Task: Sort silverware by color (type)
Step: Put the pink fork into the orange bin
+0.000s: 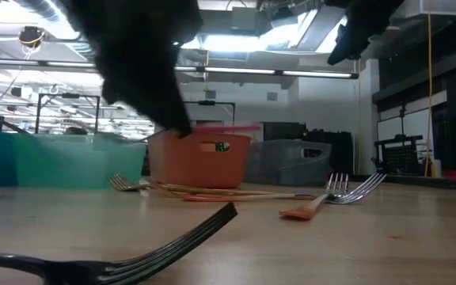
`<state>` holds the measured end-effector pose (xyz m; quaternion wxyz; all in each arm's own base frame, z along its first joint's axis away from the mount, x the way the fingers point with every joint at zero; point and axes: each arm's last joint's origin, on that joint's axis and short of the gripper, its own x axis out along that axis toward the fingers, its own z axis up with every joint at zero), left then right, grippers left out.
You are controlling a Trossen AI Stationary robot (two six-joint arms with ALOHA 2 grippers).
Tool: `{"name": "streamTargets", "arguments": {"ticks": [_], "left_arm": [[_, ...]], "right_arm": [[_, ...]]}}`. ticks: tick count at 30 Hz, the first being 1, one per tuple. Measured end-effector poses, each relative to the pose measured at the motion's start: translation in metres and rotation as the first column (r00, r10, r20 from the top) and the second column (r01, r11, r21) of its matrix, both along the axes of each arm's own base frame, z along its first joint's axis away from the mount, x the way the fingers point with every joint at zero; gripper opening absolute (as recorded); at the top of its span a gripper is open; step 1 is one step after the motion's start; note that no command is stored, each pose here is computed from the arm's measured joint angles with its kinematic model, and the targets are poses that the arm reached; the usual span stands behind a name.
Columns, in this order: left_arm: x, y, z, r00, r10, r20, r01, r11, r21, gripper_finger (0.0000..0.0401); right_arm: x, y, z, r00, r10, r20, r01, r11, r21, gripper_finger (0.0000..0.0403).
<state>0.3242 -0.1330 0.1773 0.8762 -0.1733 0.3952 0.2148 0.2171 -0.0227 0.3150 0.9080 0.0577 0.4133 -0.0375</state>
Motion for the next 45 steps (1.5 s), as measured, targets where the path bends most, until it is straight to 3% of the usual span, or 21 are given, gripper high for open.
{"name": "streamTargets", "arguments": {"ticks": [5, 13, 30, 40, 45], "left_arm": [[0.004, 0.021, 0.019, 0.972, 0.167, 0.164, -0.195, 0.967, 0.167, 0.0038], [0.015, 0.051, 0.041, 0.876, 0.299, 0.378, -0.436, 0.825, 0.359, 0.0039], [0.041, 0.075, 0.076, 0.871, 0.163, 0.463, -0.424, 0.725, 0.543, 0.0039], [0.042, 0.077, 0.079, 0.865, 0.163, 0.475, -0.434, 0.717, 0.545, 0.0039], [0.042, 0.077, 0.079, 0.866, 0.161, 0.474, -0.432, 0.718, 0.546, 0.0039]], "right_arm": [[0.004, 0.000, 0.003, 0.998, -0.048, 0.050, 0.046, 0.998, 0.038, 0.0115], [0.021, -0.002, 0.011, 0.977, -0.076, 0.201, 0.065, 0.996, 0.059, 0.0115], [0.070, -0.008, 0.012, 0.887, -0.063, 0.458, 0.049, 0.998, 0.043, 0.0115], [0.071, -0.009, 0.015, 0.870, -0.080, 0.486, 0.073, 0.997, 0.033, 0.0115], [0.070, -0.009, 0.014, 0.871, -0.138, 0.472, 0.100, 0.990, 0.104, 0.0115]]}}
